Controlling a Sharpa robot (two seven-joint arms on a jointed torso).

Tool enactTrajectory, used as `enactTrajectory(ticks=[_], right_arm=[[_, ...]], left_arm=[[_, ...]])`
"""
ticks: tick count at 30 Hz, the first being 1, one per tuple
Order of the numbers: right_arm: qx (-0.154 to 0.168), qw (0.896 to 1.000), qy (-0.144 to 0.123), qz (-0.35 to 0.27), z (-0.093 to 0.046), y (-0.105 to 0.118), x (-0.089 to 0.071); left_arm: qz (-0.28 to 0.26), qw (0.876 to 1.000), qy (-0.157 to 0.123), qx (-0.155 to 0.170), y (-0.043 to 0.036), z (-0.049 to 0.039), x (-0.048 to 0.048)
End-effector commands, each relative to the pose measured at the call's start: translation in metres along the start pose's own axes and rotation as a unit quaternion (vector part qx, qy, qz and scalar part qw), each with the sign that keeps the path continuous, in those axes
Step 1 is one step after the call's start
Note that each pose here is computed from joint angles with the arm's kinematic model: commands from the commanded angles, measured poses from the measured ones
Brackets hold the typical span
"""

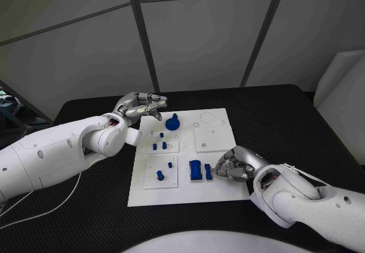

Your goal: Assemble the parts on the task board

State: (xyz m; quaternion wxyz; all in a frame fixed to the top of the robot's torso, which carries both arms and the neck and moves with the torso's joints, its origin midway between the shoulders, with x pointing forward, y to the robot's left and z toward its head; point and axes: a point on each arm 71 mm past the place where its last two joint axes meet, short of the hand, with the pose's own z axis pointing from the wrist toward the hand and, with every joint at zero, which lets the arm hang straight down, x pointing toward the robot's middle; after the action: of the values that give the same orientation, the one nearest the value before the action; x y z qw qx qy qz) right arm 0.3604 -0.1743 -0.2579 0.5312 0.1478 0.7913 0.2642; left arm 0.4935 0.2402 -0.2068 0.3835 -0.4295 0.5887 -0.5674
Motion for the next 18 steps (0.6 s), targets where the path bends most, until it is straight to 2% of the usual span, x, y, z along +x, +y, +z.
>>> enactTrajectory(ticks=[1,3,7,13,17,18], right_arm=[[-0.079,0.990,-0.016,0.112,0.002,0.005,-0.016],[-0.094,0.983,-0.017,0.154,0.007,0.004,-0.026],[-0.112,0.963,-0.025,0.243,0.028,-0.004,-0.052],[-0.131,0.934,-0.046,0.330,0.069,-0.016,-0.083],[-0.136,0.919,-0.064,0.364,0.094,-0.021,-0.094],[-0.135,0.913,-0.072,0.378,0.104,-0.023,-0.097]], left_arm=[[-0.005,1.000,-0.001,0.009,-0.0018,-0.0007,-0.0018],[-0.010,1.000,-0.007,0.012,-0.0020,-0.0007,-0.0036],[-0.024,0.999,-0.028,0.024,-0.0017,-0.0001,-0.0102],[-0.046,0.995,-0.078,0.035,0.0016,0.0057,-0.0206],[-0.059,0.991,-0.114,0.039,0.0067,0.0118,-0.0272],[-0.064,0.989,-0.131,0.040,0.0096,0.0155,-0.0300]])
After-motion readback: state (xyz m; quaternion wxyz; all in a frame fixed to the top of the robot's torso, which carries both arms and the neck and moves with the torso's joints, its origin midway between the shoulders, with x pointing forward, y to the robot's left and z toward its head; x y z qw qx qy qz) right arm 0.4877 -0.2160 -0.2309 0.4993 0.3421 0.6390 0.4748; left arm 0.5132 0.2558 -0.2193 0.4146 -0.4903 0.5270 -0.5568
